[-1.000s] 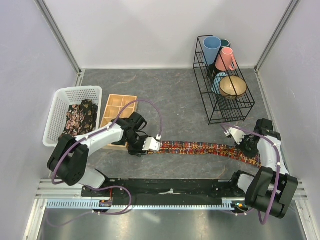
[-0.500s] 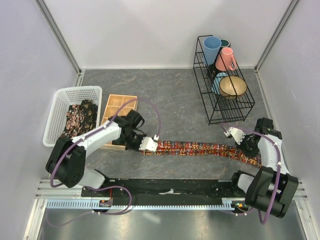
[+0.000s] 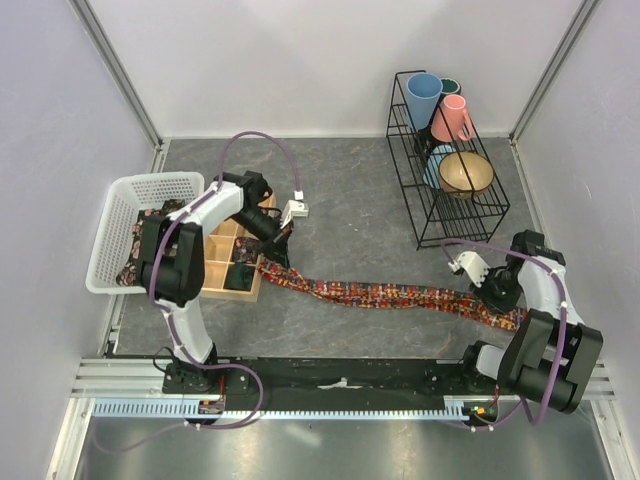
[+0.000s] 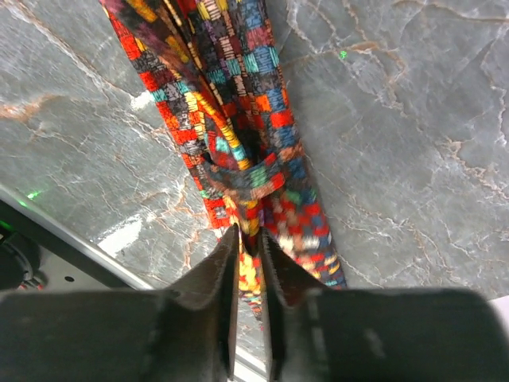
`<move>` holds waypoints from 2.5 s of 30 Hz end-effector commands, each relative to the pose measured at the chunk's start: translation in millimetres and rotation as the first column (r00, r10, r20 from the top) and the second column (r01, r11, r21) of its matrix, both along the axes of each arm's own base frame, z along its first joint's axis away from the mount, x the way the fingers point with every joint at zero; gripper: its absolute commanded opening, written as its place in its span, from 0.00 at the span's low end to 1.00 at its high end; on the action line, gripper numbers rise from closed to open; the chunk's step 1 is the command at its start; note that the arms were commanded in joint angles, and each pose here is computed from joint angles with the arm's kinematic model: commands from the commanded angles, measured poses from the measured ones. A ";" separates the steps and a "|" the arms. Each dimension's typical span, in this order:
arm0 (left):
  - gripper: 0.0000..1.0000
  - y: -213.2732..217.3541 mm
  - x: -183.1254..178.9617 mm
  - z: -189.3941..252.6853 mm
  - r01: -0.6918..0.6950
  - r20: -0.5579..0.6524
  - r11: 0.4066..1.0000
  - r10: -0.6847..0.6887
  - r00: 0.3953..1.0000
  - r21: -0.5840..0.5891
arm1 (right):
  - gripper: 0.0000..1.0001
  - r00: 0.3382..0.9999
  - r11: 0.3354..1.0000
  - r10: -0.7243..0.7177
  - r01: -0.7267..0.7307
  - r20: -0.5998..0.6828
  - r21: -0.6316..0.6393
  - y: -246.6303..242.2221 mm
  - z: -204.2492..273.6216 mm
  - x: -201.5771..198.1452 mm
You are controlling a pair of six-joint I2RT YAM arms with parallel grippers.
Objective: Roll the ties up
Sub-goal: Flatten out the tie at the center of the board.
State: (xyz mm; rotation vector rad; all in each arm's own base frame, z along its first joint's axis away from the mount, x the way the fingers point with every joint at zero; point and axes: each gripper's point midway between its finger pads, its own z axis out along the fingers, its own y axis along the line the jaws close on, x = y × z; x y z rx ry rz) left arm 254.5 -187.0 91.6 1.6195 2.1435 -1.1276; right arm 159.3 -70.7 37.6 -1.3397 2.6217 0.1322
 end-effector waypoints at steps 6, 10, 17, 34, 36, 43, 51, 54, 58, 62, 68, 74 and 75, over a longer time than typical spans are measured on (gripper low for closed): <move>0.02 -6.1 22.2 -8.3 -0.196 -0.185 0.979 0.203 0.962 0.054 | 0.38 1.000 0.999 -0.012 0.012 0.007 0.030 1.2 25.6 8.8; 0.02 -7.1 26.1 -12.9 -0.205 -0.200 0.977 0.214 0.956 0.066 | 0.37 1.000 0.998 -0.001 0.002 -0.017 0.058 6.4 22.8 4.9; 0.02 -4.2 27.6 -17.1 -0.208 -0.212 0.976 0.219 0.952 0.072 | 0.39 0.999 0.997 -0.042 0.043 -0.025 0.065 5.8 4.0 10.3; 0.02 -6.9 40.6 -7.1 -0.246 -0.216 0.968 0.251 0.944 0.050 | 0.00 0.998 1.000 -0.018 0.017 -0.052 -0.021 -24.0 23.4 8.9; 0.04 -8.9 44.9 -3.2 -0.264 -0.207 0.963 0.268 0.941 0.048 | 0.00 0.997 0.999 -0.035 0.033 -0.070 -0.023 -31.4 22.9 5.1; 0.11 -14.5 44.6 -2.0 -0.277 -0.223 0.958 0.287 0.932 0.074 | 0.00 0.994 0.999 -0.029 0.025 -0.102 -0.039 -48.9 18.8 -2.2; 0.14 -20.5 55.5 6.6 -0.188 -0.010 0.982 0.188 0.982 0.004 | 0.00 0.993 0.999 -0.042 0.041 -0.110 -0.010 -43.4 11.0 -3.6; 0.17 -27.2 58.6 4.2 -0.065 0.144 0.998 0.064 0.987 0.003 | 0.00 0.994 0.999 -0.042 0.041 -0.102 -0.007 -42.6 13.0 -2.8; 0.82 -34.5 46.4 -0.1 0.088 0.260 0.995 -0.095 0.961 0.038 | 0.00 0.992 0.999 -0.052 0.052 -0.116 -0.007 -42.3 14.9 -5.3; 0.82 -46.9 49.1 7.6 0.077 0.437 0.996 -0.051 0.898 -0.042 | 0.00 0.992 0.999 -0.053 0.054 -0.113 0.000 -40.1 16.5 -6.2; 0.97 -67.8 46.4 -14.5 0.046 0.620 0.999 -0.036 0.784 0.000 | 0.00 0.991 0.998 -0.061 0.064 -0.122 0.018 -36.2 14.0 -8.3; 0.98 -78.9 53.4 -29.3 0.044 0.670 0.997 -0.070 0.739 0.056 | 0.00 0.991 0.998 -0.058 0.061 -0.118 0.018 -36.1 14.9 -7.8; 0.98 -79.2 54.3 -32.7 0.041 0.673 0.997 -0.073 0.736 0.064 | 0.00 0.991 0.998 -0.058 0.061 -0.118 0.018 -36.2 14.9 -7.8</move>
